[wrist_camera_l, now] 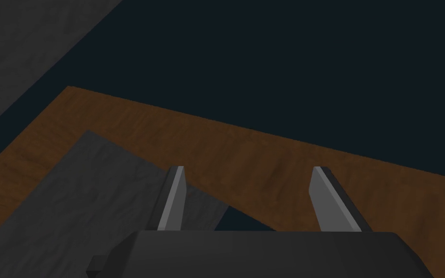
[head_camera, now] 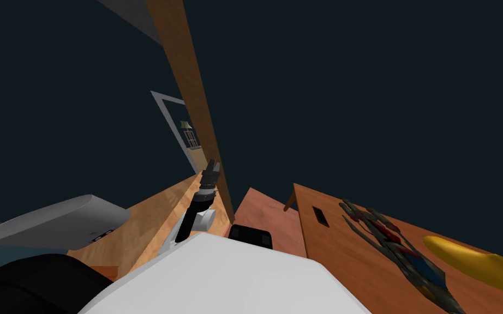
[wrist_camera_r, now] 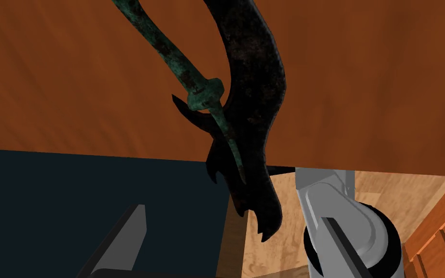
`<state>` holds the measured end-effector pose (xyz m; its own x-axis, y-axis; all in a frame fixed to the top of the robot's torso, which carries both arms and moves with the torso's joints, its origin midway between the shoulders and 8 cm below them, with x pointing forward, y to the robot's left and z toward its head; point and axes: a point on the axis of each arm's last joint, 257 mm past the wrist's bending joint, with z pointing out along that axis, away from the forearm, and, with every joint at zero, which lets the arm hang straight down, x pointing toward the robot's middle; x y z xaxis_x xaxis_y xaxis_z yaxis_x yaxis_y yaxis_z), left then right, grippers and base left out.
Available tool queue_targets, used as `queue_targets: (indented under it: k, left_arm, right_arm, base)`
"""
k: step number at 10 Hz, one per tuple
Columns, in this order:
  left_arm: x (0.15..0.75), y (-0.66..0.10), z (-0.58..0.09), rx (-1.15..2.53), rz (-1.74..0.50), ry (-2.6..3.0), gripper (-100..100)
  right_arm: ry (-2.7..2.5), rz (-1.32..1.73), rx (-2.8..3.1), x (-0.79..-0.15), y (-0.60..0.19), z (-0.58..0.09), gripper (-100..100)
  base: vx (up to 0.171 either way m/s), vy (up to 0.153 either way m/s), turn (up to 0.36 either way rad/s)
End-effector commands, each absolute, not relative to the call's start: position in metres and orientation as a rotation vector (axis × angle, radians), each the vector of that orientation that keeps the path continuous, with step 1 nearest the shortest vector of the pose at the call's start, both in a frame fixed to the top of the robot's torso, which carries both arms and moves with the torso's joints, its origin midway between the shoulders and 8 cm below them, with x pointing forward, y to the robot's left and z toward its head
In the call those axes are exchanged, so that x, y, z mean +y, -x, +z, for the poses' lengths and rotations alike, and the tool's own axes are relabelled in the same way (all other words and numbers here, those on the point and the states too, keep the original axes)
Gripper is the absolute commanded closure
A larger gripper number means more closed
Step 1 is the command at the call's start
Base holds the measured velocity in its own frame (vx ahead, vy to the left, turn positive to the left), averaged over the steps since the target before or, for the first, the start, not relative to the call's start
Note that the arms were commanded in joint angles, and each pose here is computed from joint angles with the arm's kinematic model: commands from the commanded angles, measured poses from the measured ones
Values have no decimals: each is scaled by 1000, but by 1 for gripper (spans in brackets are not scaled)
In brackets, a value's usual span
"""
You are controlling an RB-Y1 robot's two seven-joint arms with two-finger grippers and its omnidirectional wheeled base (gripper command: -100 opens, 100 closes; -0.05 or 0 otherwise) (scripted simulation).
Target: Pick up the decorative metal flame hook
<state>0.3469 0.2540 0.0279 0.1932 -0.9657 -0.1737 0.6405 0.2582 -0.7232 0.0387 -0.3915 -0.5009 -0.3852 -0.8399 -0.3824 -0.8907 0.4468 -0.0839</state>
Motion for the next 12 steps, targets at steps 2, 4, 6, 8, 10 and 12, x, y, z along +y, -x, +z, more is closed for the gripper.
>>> queue_targets:
  k: [2, 4, 6, 8, 10, 12]
  left_arm:
    - [254, -347, 28, 694, -1216, 569, 0]
    - [254, -347, 28, 694, -1216, 569, 0]
    - [254, -347, 28, 694, -1216, 569, 0]
    - [254, -347, 28, 694, -1216, 569, 0]
    - [254, -347, 28, 694, -1216, 569, 0]
    - [254, -347, 28, 694, -1216, 569, 0]
  right_arm:
    - [1591, 184, 2353, -410, -7, -508, -100]
    - [1639, 195, 2370, -415, 14, -516, -100]
    - [1630, 192, 2367, -412, 11, -514, 0]
    - [1656, 178, 2356, -427, -2, -520, -100]
    - [1674, 166, 2342, -440, -16, -525, -100]
    - [1680, 170, 2348, -448, -18, -527, -100]
  base:
    - [81, -22, -2]
    - [99, -44, 16]
    - [20, -10, 4]
    - [-14, 37, -33]
    - [-31, 74, -51]
    - [-40, 59, -26]
